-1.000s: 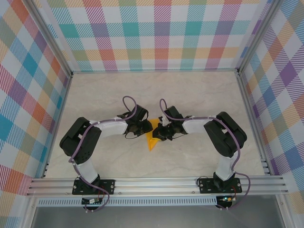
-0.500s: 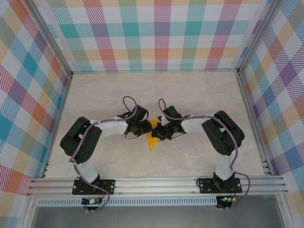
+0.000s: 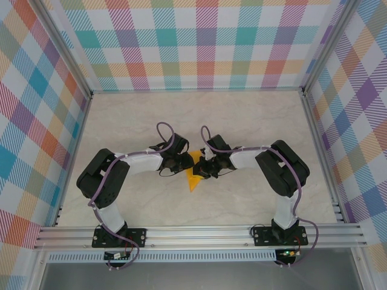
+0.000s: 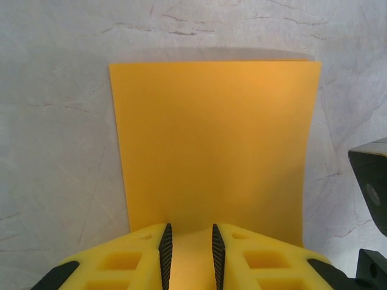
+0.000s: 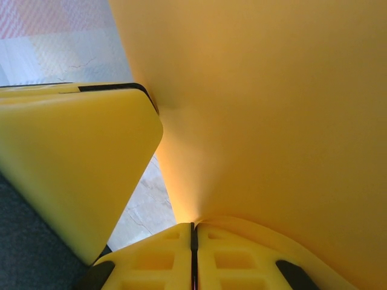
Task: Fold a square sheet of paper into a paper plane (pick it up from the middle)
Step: Third fold the triangle at the center of the table.
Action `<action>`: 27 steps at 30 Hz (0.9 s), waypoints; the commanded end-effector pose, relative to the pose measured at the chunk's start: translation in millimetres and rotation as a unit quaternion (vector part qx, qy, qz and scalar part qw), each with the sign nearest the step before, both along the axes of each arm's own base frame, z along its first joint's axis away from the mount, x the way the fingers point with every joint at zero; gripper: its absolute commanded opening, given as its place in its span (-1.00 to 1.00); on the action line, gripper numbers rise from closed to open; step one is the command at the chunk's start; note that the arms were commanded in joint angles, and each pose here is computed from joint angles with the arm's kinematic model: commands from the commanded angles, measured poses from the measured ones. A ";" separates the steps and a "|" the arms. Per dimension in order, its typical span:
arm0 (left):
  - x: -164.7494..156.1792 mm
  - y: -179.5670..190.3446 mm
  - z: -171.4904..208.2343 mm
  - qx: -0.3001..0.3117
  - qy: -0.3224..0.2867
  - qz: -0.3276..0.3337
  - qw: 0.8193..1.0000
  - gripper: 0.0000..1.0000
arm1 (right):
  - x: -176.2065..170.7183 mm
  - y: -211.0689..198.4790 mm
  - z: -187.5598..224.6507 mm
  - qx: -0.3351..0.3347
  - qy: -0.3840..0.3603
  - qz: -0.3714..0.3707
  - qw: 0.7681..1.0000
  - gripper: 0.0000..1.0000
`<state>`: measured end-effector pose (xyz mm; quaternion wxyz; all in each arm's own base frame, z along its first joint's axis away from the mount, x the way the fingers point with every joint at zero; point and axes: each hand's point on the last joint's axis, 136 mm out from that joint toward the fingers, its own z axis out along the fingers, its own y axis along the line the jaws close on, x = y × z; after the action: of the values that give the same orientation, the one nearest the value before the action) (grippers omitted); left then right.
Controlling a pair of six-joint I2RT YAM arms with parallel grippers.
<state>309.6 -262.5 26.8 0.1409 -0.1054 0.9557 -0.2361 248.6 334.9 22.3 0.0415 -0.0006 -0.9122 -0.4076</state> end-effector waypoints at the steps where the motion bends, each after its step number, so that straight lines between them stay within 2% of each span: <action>1: -2.1 -4.2 0.8 0.003 0.007 -0.013 1.000 -0.47 | 7.6 10.4 5.1 0.016 -0.022 0.013 1.000 -0.83; 8: -0.3 -5.3 6.7 -0.002 0.000 -0.013 1.000 -0.47 | 9.1 11.9 5.9 0.019 -0.026 0.014 0.999 -0.83; 14: 12.3 1.9 28.0 0.003 -0.036 0.003 0.999 -0.47 | 8.0 9.3 2.9 0.011 -0.024 0.013 1.000 -0.83; 17: 15.0 5.2 24.0 0.006 -0.033 0.007 0.999 -0.47 | 8.5 10.0 4.2 0.014 -0.027 0.014 0.999 -0.83; 27: 13.2 15.6 -5.3 0.047 0.000 0.021 0.999 -0.74 | 10.5 11.8 6.7 0.019 -0.032 0.015 0.999 -0.83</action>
<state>321.4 -257.5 29.9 0.1553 -0.1106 0.9572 -0.2178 252.2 337.7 23.1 0.0341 0.0063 -0.9106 -0.4119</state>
